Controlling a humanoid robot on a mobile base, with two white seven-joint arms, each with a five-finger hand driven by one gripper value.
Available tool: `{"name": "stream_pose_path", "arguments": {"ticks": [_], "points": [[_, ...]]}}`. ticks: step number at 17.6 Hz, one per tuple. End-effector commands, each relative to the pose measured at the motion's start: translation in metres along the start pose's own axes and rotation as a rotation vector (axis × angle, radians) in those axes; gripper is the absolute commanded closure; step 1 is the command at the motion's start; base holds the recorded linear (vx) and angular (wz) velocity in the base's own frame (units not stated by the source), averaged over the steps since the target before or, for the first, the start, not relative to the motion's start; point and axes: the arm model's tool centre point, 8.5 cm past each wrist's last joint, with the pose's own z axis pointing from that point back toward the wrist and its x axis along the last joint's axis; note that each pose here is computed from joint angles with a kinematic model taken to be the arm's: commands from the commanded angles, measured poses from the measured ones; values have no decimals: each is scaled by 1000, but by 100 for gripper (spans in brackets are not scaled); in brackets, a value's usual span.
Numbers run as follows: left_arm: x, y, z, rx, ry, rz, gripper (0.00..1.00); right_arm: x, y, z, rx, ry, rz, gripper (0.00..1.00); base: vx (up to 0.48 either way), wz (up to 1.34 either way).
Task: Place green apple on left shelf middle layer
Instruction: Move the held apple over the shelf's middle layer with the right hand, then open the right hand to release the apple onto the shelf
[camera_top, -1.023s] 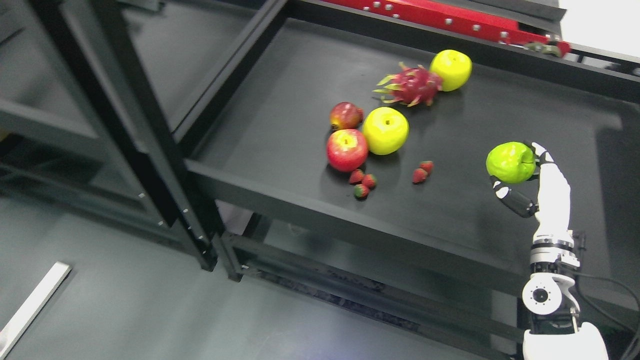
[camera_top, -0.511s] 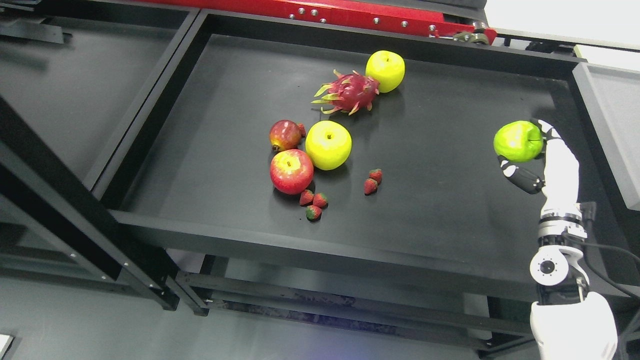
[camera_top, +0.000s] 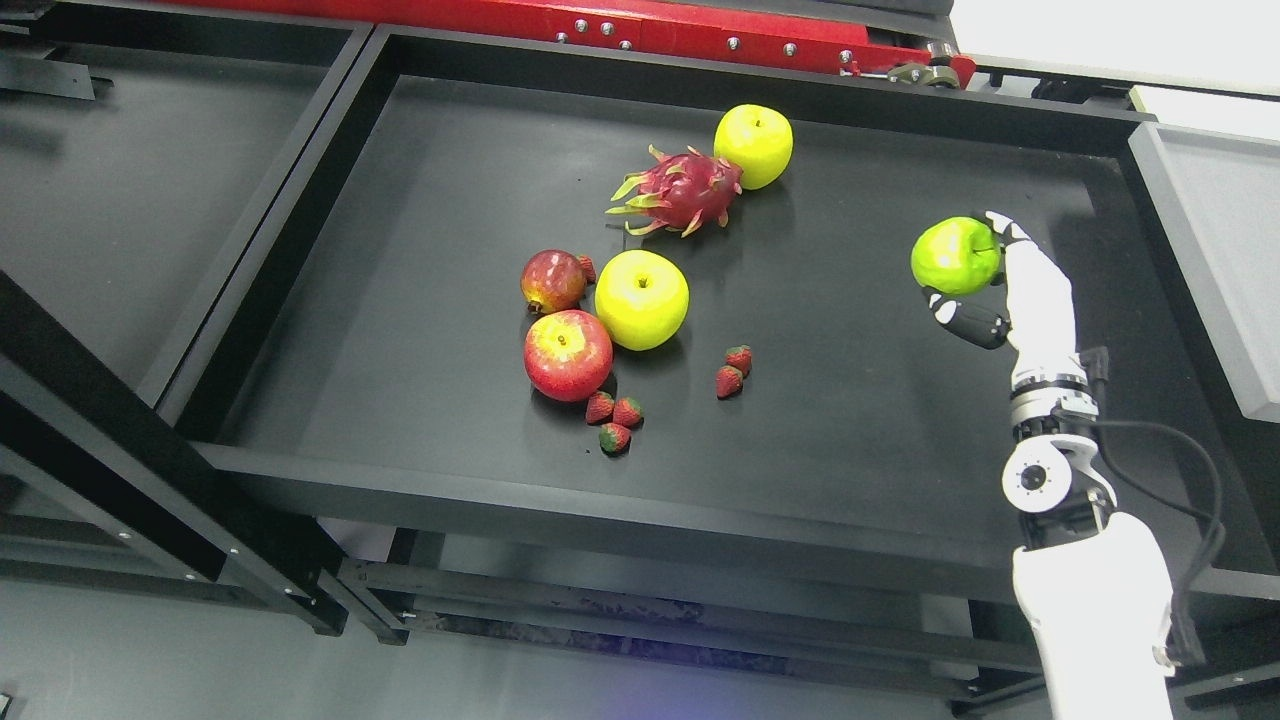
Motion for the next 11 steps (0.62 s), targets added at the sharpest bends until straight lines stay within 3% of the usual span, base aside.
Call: {"name": "stream_pose_path", "arguments": {"ticks": [1,2,4,7,11], "points": [[1,11,1,17,-3,-2,0,-9,62,-8,168,93,6,12,0,0],[1,11,1,17,-3,-2,0,-9,64,-5,176,95,-10,0,0,0],[1,11,1,17,-3,-2,0,-4,62,-5,163,87,-51,0,0,0],[1,11,1,17,-2,-5,0,2,35,-1,69,17,-219,0,0,0],[1,11,1,17,-3,-2,0,25,14,33,-27,-63,-570,0,0,0]]}}
